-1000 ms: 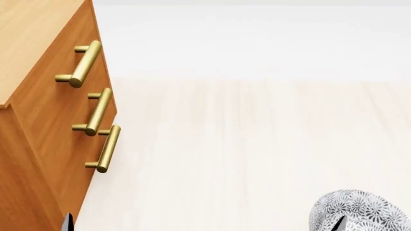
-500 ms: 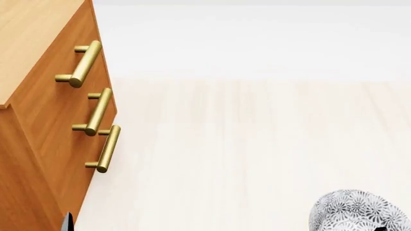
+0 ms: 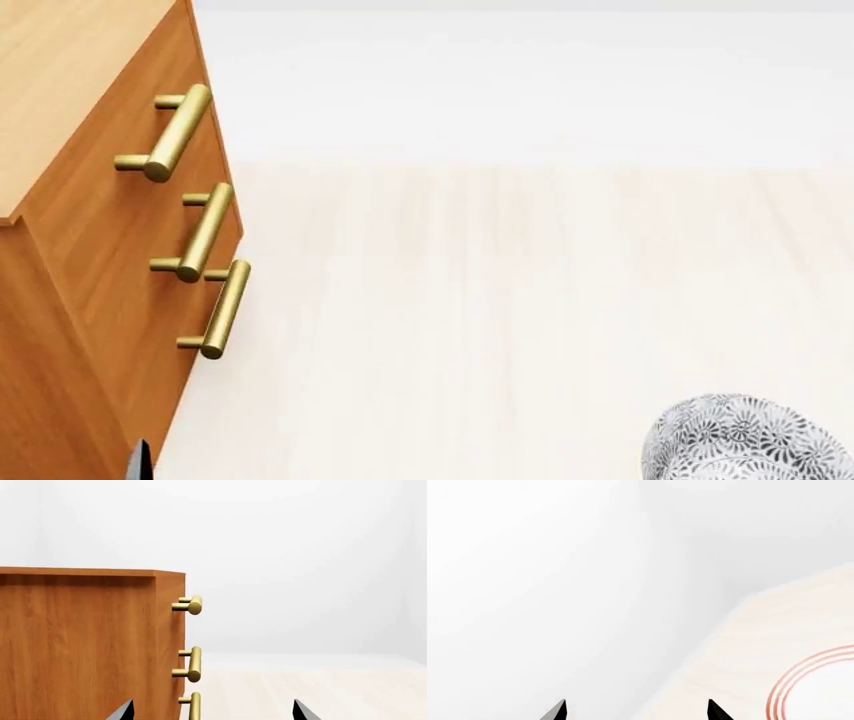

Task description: Put the bowl on top of the cabinet.

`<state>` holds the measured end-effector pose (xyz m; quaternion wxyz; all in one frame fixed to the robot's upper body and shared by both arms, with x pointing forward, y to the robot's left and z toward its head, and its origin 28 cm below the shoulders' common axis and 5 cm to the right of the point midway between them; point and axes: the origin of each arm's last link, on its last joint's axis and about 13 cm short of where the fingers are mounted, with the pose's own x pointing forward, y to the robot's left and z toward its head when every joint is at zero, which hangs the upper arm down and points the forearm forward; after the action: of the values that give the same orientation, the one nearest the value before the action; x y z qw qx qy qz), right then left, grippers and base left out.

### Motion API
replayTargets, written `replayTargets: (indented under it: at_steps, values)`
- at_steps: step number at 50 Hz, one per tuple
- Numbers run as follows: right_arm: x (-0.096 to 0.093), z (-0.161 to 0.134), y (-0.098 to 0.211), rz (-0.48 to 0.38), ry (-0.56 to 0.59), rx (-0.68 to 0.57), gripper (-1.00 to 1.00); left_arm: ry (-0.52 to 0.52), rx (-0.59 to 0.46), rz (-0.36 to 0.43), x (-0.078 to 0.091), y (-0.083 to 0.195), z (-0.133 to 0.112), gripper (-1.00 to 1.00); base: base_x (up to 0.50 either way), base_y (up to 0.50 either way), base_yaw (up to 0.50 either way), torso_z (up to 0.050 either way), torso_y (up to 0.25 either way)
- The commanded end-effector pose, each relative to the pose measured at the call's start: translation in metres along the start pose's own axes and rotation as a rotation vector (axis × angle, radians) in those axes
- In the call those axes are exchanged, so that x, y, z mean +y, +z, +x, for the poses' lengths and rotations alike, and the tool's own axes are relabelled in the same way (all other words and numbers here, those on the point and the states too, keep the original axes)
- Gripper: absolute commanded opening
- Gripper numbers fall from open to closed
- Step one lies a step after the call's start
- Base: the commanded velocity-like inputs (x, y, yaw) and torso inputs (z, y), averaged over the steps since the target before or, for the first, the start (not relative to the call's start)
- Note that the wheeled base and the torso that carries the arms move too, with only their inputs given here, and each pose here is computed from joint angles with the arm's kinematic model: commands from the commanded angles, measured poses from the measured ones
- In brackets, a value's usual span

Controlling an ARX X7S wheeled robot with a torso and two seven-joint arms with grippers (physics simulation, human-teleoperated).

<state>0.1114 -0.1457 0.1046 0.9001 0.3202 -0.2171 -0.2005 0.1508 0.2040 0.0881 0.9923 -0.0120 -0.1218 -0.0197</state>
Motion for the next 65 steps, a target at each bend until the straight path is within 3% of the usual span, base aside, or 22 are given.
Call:
replayTargets:
  at_steps: [1, 16, 36, 65]
  values:
    - [-0.005, 0.0, 0.0, 0.047, -0.053, -0.004, 1.0, 0.001, 0.001, -0.001, 0.0, 0.0, 0.0, 1.0, 0.0, 0.0, 0.0, 0.0, 0.0]
    - [-0.011, 0.006, -0.004, 0.043, -0.08, 0.041, 1.0, 0.001, 0.004, 0.001, 0.0, -0.001, 0.0, 1.0, 0.0, 0.0, 0.0, 0.0, 0.0]
    - [-0.026, 0.016, -0.017, 0.114, -0.163, 0.102, 1.0, 0.0, 0.008, 0.003, 0.0, -0.002, 0.001, 1.0, 0.0, 0.0, 0.0, 0.0, 0.0]
    - [-0.035, 0.018, -0.022, 0.137, -0.254, 0.111, 1.0, 0.003, 0.009, 0.003, 0.0, -0.002, 0.001, 1.0, 0.0, 0.0, 0.0, 0.0, 0.0]
